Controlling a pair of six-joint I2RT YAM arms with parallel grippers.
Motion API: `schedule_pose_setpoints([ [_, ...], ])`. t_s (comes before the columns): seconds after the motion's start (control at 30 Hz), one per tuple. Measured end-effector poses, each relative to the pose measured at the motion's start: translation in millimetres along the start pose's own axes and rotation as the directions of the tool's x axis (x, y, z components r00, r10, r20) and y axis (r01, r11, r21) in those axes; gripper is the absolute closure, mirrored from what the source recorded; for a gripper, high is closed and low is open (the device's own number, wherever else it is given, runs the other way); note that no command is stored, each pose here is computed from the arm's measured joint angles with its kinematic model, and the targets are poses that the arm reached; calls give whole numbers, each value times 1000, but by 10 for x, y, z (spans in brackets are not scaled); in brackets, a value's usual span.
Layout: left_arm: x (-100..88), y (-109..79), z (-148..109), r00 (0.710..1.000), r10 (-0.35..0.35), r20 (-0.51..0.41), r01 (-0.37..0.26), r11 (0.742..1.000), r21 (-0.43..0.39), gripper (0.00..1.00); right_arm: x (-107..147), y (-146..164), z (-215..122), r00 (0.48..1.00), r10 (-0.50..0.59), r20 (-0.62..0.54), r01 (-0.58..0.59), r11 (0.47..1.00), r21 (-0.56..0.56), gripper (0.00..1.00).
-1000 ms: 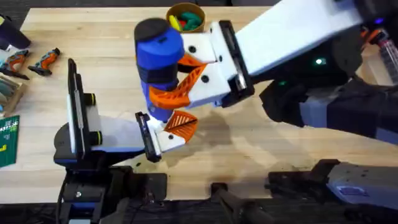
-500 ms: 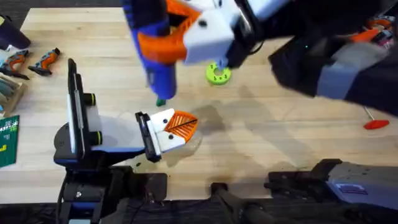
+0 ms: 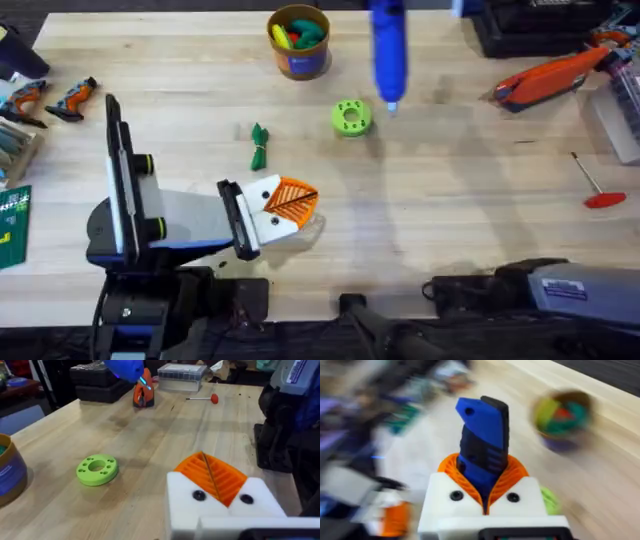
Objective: Pick up the gripper from the table and insert it into the empty holder that is missing its gripper. Then pick up a screw, insert it into the mounting hole, and use the screwdriver to tighten it. Finally, clean up the table by picking up the vegetable and placing it into the bucket.
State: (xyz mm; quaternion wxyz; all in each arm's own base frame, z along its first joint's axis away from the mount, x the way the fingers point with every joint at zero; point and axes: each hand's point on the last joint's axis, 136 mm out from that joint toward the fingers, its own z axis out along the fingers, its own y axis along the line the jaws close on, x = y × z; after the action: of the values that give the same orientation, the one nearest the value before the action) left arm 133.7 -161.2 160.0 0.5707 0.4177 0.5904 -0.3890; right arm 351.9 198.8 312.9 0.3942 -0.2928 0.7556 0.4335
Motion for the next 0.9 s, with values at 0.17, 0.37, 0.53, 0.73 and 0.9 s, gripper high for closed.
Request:
schedule_pose_setpoints([
  [0.17, 0, 0, 0, 1000, 6, 0, -6, 1000, 0, 988, 399, -672, -370, 984, -34, -175, 91, 941, 326, 975],
  [0.37, 0, 0, 0, 1000, 11, 0, -11, 1000, 0, 988, 879, -1192, -714, 857, -110, -504, 373, 808, 456, 975],
  [0.53, 0, 0, 0, 1000, 11, 0, -11, 1000, 0, 988, 1323, -1680, -759, 649, -147, -746, 561, 756, 339, 975],
  [0.73, 0, 0, 0, 1000, 11, 0, -11, 1000, 0, 988, 1922, -2090, -680, 394, -223, -892, 630, 772, 85, 975],
  [0.9, 0, 0, 0, 1000, 11, 0, -11, 1000, 0, 988, 2214, -2223, -613, 285, -287, -915, 622, 781, -51, 975],
])
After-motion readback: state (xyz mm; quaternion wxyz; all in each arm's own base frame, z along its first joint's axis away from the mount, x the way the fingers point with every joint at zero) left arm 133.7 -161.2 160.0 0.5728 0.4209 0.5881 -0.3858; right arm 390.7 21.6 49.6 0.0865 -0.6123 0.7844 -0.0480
